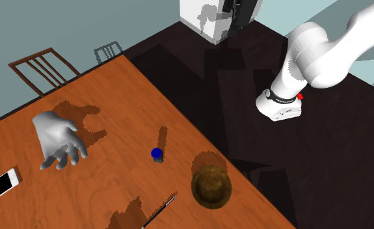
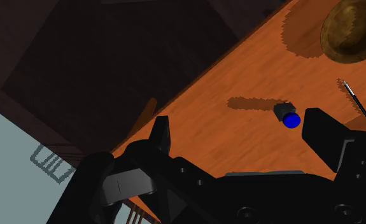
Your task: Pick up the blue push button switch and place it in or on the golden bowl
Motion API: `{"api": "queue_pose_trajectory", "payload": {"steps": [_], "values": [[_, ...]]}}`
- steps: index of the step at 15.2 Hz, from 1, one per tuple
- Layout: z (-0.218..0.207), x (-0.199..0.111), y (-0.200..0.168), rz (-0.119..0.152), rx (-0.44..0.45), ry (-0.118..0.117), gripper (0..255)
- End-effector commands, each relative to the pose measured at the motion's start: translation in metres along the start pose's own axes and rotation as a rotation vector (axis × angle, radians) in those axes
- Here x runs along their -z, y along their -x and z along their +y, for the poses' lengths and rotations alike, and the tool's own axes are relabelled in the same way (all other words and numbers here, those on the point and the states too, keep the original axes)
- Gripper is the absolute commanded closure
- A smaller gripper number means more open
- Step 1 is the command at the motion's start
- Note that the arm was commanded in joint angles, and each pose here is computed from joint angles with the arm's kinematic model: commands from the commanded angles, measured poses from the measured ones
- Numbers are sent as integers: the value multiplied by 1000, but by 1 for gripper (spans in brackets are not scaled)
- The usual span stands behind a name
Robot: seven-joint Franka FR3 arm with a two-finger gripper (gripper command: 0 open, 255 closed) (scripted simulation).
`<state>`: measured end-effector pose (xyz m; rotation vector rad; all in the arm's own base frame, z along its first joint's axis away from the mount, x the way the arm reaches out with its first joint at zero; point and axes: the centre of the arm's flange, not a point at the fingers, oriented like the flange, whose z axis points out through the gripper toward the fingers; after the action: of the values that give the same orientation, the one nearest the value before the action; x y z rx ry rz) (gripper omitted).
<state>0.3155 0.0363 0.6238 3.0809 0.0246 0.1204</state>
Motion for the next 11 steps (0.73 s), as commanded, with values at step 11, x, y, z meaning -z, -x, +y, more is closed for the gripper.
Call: {"api": "queue_pose_trajectory", "payload": {"steps": [11], "values": [[-53,-104,-60,-13,-14,-23,0]]}}
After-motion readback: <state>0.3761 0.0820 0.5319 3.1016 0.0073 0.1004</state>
